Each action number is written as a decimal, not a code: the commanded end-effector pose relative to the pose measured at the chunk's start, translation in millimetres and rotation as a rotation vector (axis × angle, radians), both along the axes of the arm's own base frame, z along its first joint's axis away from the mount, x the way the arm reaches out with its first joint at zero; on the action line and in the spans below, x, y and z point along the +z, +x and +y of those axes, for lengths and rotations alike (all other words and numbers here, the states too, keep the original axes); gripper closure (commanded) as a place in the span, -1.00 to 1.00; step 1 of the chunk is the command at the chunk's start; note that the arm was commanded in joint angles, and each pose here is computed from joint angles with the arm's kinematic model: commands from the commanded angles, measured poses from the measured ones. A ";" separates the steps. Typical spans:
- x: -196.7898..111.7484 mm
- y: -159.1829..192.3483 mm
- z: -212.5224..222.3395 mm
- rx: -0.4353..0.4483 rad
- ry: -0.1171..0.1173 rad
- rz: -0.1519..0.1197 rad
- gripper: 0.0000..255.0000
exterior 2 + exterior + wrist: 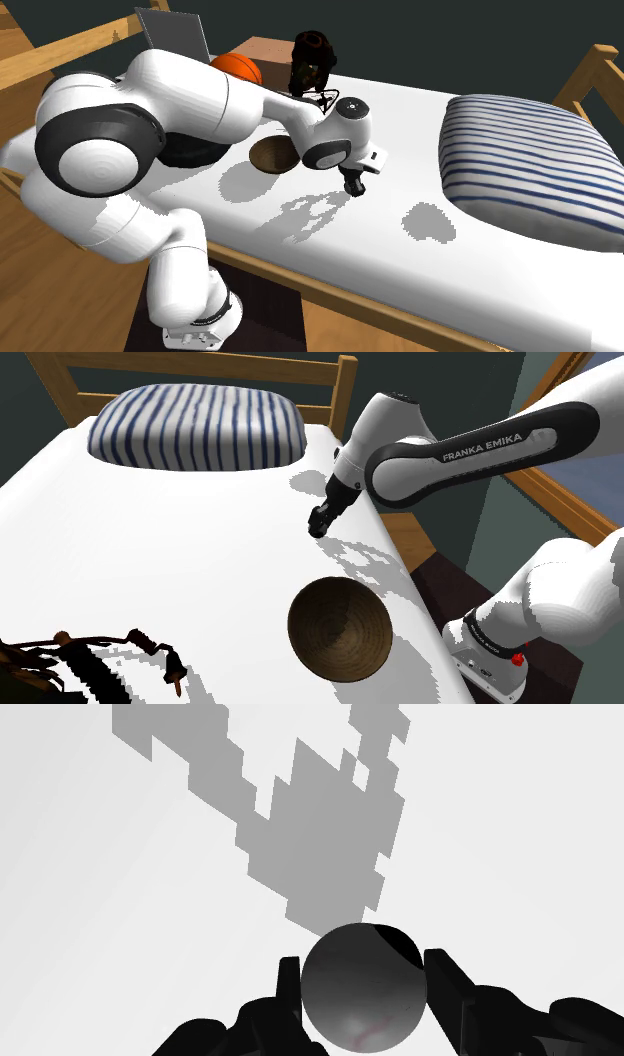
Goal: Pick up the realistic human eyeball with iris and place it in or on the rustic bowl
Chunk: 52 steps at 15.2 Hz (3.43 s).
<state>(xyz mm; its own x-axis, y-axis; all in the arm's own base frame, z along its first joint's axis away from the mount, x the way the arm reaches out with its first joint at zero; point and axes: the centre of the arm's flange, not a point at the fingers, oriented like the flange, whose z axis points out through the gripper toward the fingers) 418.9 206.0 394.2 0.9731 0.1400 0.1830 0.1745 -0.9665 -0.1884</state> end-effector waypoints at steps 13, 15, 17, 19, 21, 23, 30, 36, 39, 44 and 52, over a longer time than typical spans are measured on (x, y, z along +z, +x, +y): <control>57.8 -0.1 0.0 0.000 0.000 0.001 1.00; 68.4 -0.1 0.0 0.000 0.000 0.001 1.00; 79.0 -0.1 0.0 0.000 0.000 0.001 1.00; 89.5 -0.1 0.0 0.000 0.000 0.001 1.00; 100.1 -0.1 0.0 0.000 0.000 0.001 1.00; 110.6 -0.1 0.0 0.000 0.000 0.001 1.00; 147.6 -0.1 0.0 0.000 0.000 0.001 1.00; 151.9 -55.7 35.6 0.000 0.000 0.001 1.00; 153.2 -89.0 56.9 0.000 0.000 0.001 1.00; 155.3 -144.5 92.5 0.000 0.000 0.001 1.00; 153.3 -227.8 145.9 0.000 0.000 0.001 1.00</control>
<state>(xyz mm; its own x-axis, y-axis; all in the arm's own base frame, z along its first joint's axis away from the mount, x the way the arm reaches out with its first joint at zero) 198.9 349.2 551.9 0.9728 0.1424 0.1827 0.1767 -0.9661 -0.1880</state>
